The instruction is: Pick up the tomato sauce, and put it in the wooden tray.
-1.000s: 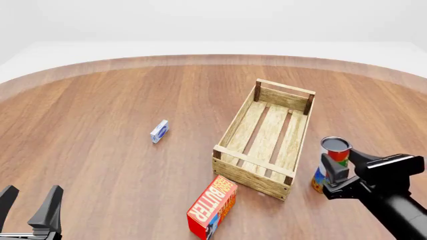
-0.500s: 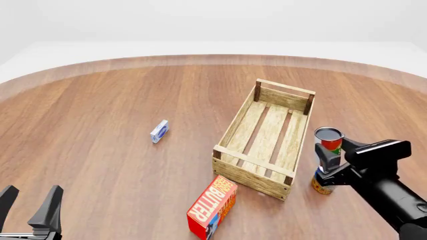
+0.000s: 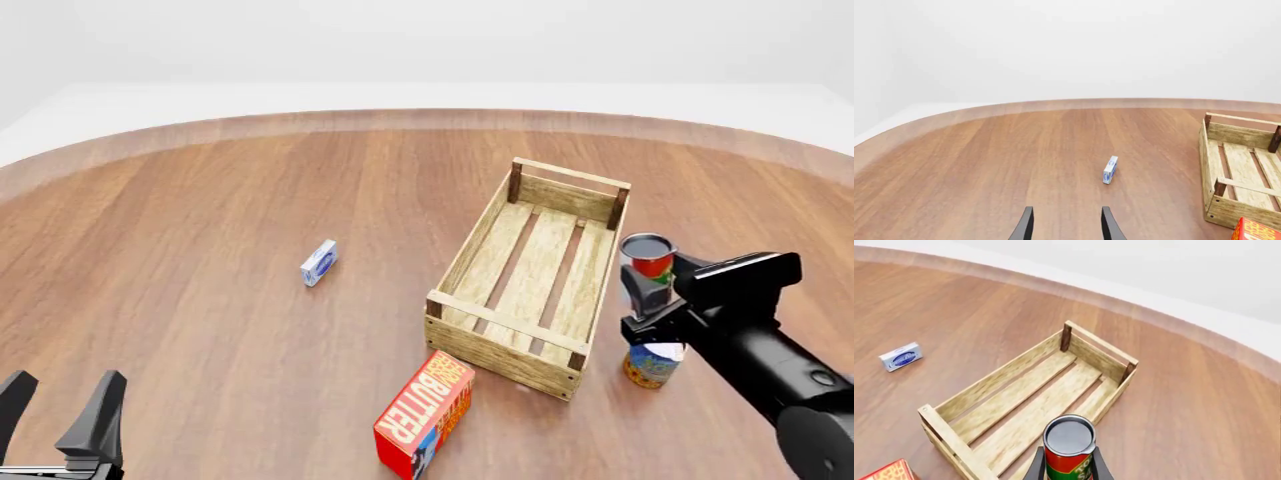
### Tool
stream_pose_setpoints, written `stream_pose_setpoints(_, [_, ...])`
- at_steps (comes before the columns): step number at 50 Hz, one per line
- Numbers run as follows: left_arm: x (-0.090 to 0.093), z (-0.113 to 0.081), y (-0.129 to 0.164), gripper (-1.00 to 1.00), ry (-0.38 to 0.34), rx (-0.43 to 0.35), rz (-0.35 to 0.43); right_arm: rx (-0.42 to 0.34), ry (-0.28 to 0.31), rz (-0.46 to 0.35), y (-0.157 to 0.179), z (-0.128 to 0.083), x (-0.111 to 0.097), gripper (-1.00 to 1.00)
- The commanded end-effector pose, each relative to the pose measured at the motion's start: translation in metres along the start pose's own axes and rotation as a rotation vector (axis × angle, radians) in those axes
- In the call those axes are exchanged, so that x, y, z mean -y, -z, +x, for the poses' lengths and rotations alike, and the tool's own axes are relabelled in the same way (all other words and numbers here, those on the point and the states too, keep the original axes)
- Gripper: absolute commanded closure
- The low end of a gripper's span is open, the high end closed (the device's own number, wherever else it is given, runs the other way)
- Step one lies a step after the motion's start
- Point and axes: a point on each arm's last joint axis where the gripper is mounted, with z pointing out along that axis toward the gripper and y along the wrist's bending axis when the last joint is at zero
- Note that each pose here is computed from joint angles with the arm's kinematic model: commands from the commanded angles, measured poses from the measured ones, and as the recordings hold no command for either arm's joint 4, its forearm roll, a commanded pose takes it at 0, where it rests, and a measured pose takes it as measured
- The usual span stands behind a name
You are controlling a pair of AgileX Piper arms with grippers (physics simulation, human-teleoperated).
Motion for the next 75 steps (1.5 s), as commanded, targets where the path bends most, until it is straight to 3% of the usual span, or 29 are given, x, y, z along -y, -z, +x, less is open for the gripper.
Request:
stream_pose_setpoints(1, [0.0, 0.0, 0.0, -1.0, 0.0, 0.0, 0.0, 0.013, -0.006, 0.006, -0.011, -0.007, 0.002, 1.0])
stream_pose_setpoints(21, [0.0, 0.0, 0.0, -1.0, 0.0, 0.0, 0.0, 0.021, -0.003, 0.003, -0.029, -0.013, 0.002, 1.0])
stream_pose_setpoints(75, [0.0, 0.0, 0.0, -1.0, 0.0, 0.0, 0.0, 0.024, -0.037, -0.032, -0.08, -0.004, -0.01, 1.0])
